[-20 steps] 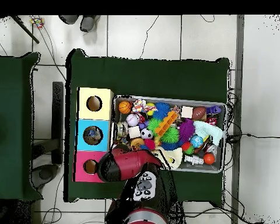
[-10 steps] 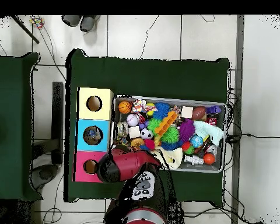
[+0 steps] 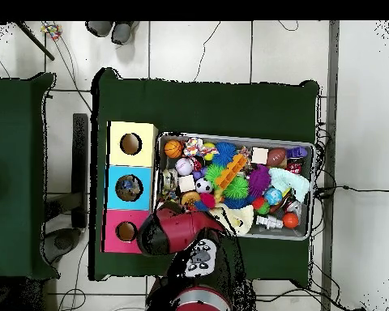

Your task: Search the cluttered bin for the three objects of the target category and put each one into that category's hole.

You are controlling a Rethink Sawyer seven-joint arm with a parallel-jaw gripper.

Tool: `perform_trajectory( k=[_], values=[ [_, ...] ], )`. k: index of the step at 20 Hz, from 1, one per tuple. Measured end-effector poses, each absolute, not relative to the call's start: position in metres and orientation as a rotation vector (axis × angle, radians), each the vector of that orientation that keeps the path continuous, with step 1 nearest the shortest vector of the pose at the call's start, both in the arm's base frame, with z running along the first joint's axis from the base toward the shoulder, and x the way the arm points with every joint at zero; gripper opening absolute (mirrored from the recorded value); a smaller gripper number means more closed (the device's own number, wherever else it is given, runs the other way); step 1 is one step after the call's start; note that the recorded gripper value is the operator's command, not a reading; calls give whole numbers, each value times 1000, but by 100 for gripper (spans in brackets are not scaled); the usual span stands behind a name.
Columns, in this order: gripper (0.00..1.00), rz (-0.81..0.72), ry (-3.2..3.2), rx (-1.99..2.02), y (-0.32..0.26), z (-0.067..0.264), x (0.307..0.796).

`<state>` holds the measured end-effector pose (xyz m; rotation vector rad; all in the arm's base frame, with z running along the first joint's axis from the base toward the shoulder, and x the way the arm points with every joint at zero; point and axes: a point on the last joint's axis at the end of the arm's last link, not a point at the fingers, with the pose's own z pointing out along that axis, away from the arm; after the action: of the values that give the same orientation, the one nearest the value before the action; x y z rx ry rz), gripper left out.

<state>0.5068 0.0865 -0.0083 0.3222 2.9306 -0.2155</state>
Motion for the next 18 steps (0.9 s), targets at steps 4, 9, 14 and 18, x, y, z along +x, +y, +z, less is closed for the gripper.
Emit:
perform_trajectory(
  k=[4,9,14,18],
  values=[
    [100,-211,2912,317,83,-16,505],
    [100,-203,2898,317,80,-21,503],
    [100,-204,2899,322,79,-20,500],
    [100,-201,2882,317,77,-19,498]
  ],
)
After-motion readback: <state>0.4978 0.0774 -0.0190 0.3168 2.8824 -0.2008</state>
